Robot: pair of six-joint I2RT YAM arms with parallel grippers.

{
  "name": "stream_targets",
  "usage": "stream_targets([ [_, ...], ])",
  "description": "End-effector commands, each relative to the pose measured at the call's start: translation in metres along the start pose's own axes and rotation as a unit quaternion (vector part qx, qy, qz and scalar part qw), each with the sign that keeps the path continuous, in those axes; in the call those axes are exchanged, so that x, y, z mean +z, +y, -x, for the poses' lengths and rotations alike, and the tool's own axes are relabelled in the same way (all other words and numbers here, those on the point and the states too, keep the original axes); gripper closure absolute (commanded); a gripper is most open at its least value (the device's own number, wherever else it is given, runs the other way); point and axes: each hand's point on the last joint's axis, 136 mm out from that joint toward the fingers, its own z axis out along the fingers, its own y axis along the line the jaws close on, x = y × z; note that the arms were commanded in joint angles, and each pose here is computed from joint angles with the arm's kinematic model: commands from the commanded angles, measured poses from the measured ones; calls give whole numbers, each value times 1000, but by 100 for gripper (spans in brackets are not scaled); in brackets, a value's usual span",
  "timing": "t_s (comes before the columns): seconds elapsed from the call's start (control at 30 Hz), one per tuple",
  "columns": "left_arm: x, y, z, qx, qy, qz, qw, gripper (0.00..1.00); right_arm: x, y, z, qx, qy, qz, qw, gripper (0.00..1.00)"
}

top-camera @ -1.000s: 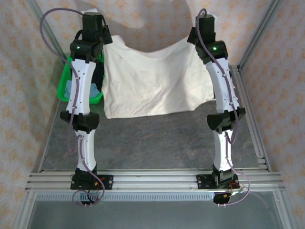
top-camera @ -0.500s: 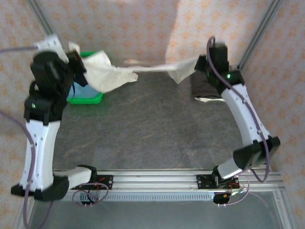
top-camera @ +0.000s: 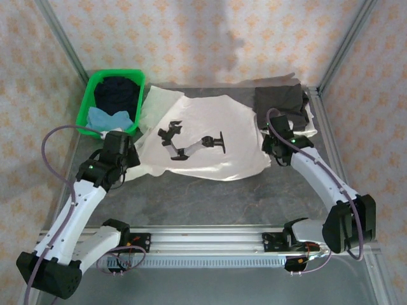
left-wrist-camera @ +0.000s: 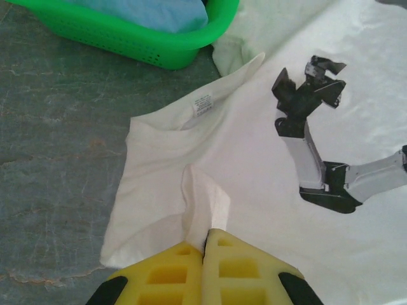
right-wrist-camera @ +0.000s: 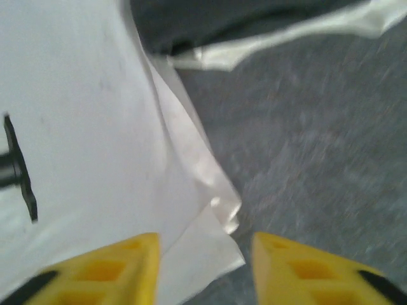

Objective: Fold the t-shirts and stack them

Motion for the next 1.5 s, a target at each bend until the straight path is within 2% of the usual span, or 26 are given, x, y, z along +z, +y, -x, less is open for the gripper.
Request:
stream_targets([
  [0.0, 14, 8, -18, -7, 27, 25, 999, 100, -15, 4, 67, 12, -106, -22, 994, 52],
  [0.07, 14, 18, -23, -5, 31, 48, 998, 100, 7, 7, 88, 7, -106, -51, 993, 52],
  [0.17, 10, 30, -28, 0, 35, 74, 997, 100, 66, 3, 109, 19, -49, -77, 996, 58],
  [0.2, 9, 33, -30, -2, 35, 80, 996, 91, 87, -2, 117, 32, -30, -83, 996, 60],
  [0.27, 9, 31, -31, -6, 36, 73, 997, 59, 126, -8, 125, 43, 4, -88, 995, 61],
  [0.3, 8, 29, -29, -5, 34, 69, 997, 51, 146, -12, 129, 48, 20, -94, 994, 61],
  [0.47, 3, 16, -13, 0, 22, 44, 999, 39, 211, -34, 129, 58, 100, -129, 985, 61],
  [0.6, 3, -19, 1, 22, 8, -19, 1000, 32, 227, -73, 113, 85, 149, -188, 967, 61],
  [0.77, 25, -65, 1, 73, 32, -40, 996, 32, 234, -111, 106, 128, 159, -209, 956, 61],
  [1.0, 83, -138, -18, 126, 80, -64, 987, 33, 224, -117, 135, 148, 123, -206, 960, 61],
  [1.13, 122, -164, -44, 154, 118, -57, 979, 33, 197, -104, 156, 152, 108, -182, 965, 61],
  [1.27, 162, -176, -82, 166, 173, -42, 970, 38, 142, -87, 168, 131, 60, -180, 973, 58],
  [1.37, 169, -188, -109, 175, 190, -50, 965, 39, 109, -55, 151, 116, 35, -131, 984, 53],
  [1.47, 175, -199, -148, 184, 220, -59, 956, 40, 93, -12, 102, 103, 39, -54, 992, 51],
])
